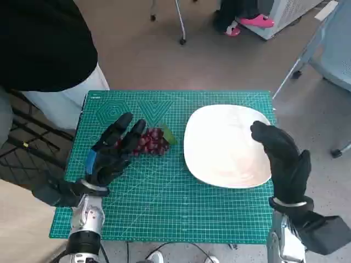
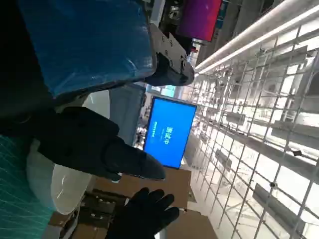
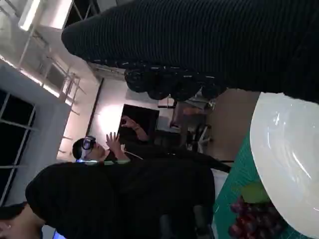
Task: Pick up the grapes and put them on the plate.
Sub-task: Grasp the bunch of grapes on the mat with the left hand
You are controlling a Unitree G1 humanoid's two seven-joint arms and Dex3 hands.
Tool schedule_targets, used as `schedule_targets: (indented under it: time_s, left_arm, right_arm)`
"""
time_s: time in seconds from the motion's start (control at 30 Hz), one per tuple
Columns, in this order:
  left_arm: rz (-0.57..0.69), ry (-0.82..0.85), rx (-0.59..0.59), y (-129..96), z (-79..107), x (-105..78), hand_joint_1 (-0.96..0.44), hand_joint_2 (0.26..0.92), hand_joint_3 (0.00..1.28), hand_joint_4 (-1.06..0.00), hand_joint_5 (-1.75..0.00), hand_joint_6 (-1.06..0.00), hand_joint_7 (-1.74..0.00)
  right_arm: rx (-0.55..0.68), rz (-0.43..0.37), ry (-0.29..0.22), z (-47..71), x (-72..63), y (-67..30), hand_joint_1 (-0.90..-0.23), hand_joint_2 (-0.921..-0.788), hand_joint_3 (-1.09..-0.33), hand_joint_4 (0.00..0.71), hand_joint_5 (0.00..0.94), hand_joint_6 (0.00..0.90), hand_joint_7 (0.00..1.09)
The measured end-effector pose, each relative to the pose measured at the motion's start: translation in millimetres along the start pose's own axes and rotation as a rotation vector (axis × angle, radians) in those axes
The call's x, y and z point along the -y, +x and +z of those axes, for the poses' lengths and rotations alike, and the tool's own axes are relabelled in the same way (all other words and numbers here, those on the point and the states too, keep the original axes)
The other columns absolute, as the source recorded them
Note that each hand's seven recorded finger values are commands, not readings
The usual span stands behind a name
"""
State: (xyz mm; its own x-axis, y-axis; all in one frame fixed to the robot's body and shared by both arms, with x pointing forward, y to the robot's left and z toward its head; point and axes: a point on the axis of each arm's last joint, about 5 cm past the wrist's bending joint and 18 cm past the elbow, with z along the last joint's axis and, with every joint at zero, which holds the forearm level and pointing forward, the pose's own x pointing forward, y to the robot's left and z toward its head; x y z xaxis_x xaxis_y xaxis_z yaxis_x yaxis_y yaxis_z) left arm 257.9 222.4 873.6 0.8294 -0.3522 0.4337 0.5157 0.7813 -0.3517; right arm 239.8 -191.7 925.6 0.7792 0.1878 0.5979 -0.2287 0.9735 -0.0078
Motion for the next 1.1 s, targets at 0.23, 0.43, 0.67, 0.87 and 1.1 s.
schedule_targets:
  time_s: [0.23, 0.43, 0.67, 0.87, 1.1]
  left_arm:
    - [0.0, 0.0, 0.0, 0.0, 0.1, -0.1, -0.48, 0.921, 0.02, -0.24, 0.0, -0.49, 0.0]
    - [-0.001, 0.002, 0.0, -0.1, 0.4, -0.3, -0.48, 0.921, 0.02, -0.24, 0.0, -0.49, 0.0]
    - [-0.001, 0.004, -0.002, -0.2, 0.9, -0.7, -0.47, 0.921, 0.02, -0.24, 0.0, -0.49, 0.0]
    - [-0.001, 0.007, -0.003, -0.4, 1.6, -1.2, -0.47, 0.921, 0.02, -0.24, 0.0, -0.49, 0.0]
    - [-0.001, 0.019, -0.004, 0.3, 3.8, -1.8, -0.48, 0.921, 0.02, -0.23, 0.0, -0.47, 0.0]
  right_arm:
    - [0.0, 0.001, 0.0, -0.2, 0.0, 0.4, -0.624, -0.921, -0.872, 0.561, 0.0, 0.197, 0.52]
    - [-0.002, 0.001, 0.0, -0.6, 0.2, 0.8, -0.623, -0.921, -0.873, 0.561, 0.0, 0.199, 0.52]
    - [-0.001, 0.002, 0.0, -0.7, 0.1, 1.9, -0.623, -0.921, -0.872, 0.561, 0.0, 0.203, 0.52]
    - [0.001, 0.004, 0.001, -0.7, 0.0, 2.7, -0.621, -0.921, -0.873, 0.561, 0.0, 0.204, 0.52]
    - [0.002, 0.005, 0.001, -0.6, -0.2, 3.2, -0.621, -0.921, -0.873, 0.561, 0.0, 0.204, 0.52]
